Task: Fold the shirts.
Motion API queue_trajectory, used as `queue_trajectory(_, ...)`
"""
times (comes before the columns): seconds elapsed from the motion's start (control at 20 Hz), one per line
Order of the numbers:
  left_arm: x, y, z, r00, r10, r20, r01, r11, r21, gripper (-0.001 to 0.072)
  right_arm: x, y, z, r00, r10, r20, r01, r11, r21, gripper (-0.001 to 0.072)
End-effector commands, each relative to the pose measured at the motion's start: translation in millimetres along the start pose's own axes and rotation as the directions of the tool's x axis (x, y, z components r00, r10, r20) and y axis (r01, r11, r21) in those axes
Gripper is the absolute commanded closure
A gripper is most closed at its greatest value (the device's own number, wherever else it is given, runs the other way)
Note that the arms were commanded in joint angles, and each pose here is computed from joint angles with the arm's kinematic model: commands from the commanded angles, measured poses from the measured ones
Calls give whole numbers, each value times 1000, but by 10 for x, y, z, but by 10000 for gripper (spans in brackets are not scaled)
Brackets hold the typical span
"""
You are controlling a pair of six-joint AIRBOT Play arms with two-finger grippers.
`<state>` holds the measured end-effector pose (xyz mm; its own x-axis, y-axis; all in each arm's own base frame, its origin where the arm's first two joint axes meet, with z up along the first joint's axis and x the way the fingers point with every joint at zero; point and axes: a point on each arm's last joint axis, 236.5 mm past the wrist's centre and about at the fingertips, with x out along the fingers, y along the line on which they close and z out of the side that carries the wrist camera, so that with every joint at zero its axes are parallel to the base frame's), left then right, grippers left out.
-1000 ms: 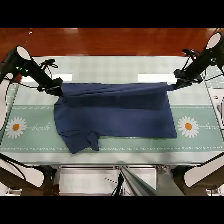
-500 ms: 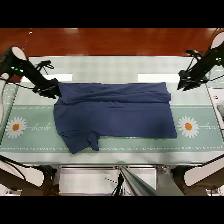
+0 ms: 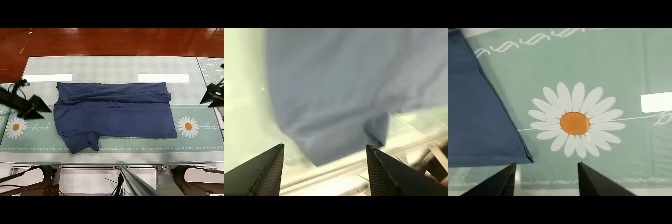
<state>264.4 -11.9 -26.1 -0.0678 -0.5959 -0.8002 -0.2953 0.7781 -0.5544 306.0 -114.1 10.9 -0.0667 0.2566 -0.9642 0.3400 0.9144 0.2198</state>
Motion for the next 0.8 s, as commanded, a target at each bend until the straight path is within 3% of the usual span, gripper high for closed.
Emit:
queue_trajectory(0.0, 356, -20, -443, 994, -108, -1, 108, 994, -33, 88, 171, -2, -53, 992, 89, 93, -92, 995, 27, 244)
queue_trajectory(0.3, 794, 193, -768, 993, -77, -85, 68, 993, -98, 89, 199, 19, 24, 986, 97, 138, -100, 995, 22, 244)
queue_trajectory(0.65, 1075, 215, -647, 998, -2, -58, -3, 996, -86, 109, 192, 36, 26, 985, 103, 140, -108, 994, 22, 244)
queue_trajectory(0.75, 1170, 166, -544, 1000, 6, -28, -8, 995, -100, 344, 193, 39, 16, 985, 105, 136, -109, 994, 22, 244)
